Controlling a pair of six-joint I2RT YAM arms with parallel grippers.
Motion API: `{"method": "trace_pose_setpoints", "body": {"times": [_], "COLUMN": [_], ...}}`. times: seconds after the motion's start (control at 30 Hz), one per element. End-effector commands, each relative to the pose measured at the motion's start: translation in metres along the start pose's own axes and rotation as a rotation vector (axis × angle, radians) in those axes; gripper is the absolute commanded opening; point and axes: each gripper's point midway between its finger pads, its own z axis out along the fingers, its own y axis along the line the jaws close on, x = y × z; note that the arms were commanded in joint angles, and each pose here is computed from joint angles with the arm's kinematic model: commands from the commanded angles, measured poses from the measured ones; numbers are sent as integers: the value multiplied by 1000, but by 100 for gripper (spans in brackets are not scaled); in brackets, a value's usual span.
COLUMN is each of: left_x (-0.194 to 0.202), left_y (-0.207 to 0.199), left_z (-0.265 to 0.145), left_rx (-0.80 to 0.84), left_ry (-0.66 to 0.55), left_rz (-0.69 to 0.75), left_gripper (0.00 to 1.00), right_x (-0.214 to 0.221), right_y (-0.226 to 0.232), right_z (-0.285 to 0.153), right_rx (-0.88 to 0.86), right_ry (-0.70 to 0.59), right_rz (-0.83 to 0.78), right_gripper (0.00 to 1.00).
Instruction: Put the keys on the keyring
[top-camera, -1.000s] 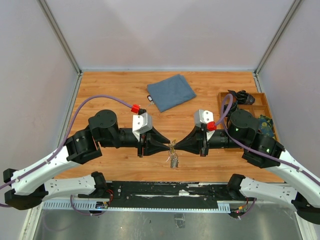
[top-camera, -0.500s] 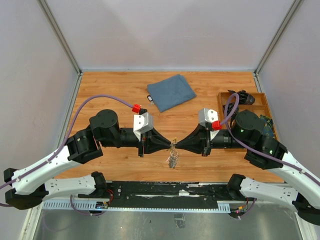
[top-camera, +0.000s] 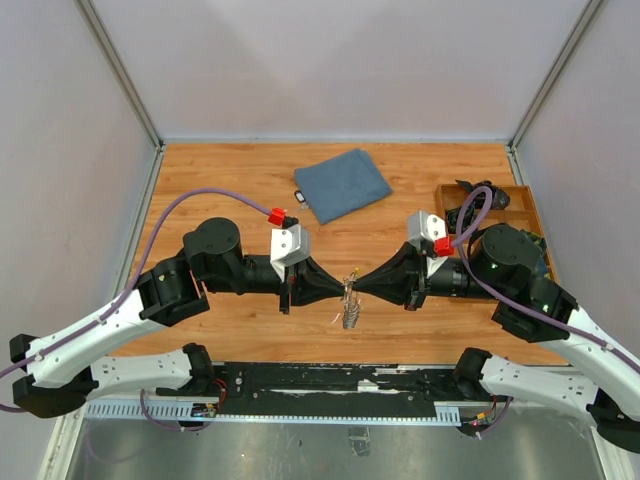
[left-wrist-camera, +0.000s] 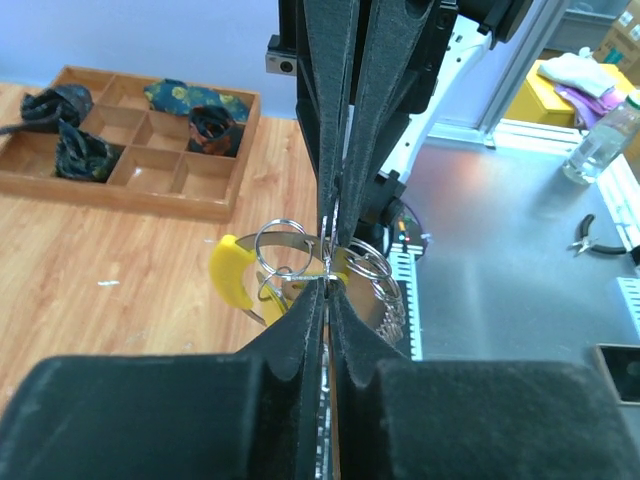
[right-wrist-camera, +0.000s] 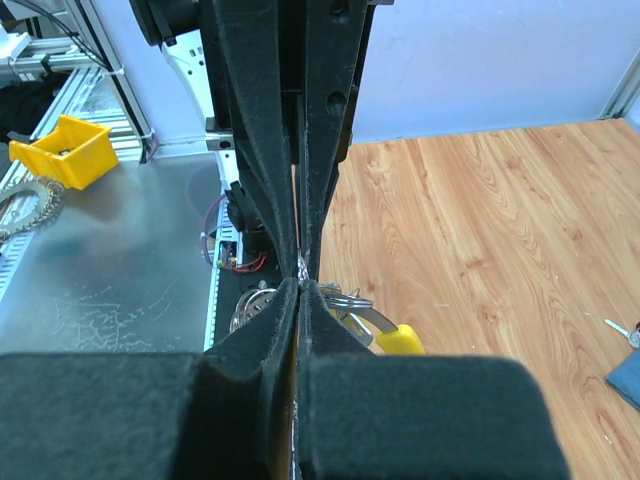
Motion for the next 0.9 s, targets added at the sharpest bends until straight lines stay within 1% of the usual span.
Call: {"method": "trace_pose_setpoints", "body": {"times": [0.0,0.07,0.33,0.43,0.5,0.67,0.87], "left_x": [-8,-13,-42,-50,-50,-41,-34], "left_y": [-6,-6,-5,-8,-12,-13,-9], "left_z": [1,-1,-18,-21,-19,-7,-1], "left_rx": [27,20,-32,-23,1,35,28], "left_ry": [-24,-42,-172,-229,-247,-231,-223], "left_rz": [11,16,49,50,43,19,4], "left_gripper": [16,23,33,34,34,34,34], "right_x": [-27,-25,-15,-14,-15,-17,-18], "right_y": [-5,-5,-1,-1,-1,0,2], "right_z": [-1,-1,-1,0,0,1,-1], "right_rx": [34,32,1,-7,-10,-11,-19], "right_ry": [-114,-105,-68,-64,-69,-77,-83], "right_rz": [-26,-29,-57,-58,-57,-55,-54], "right_gripper": [0,0,0,0,0,0,0]}}
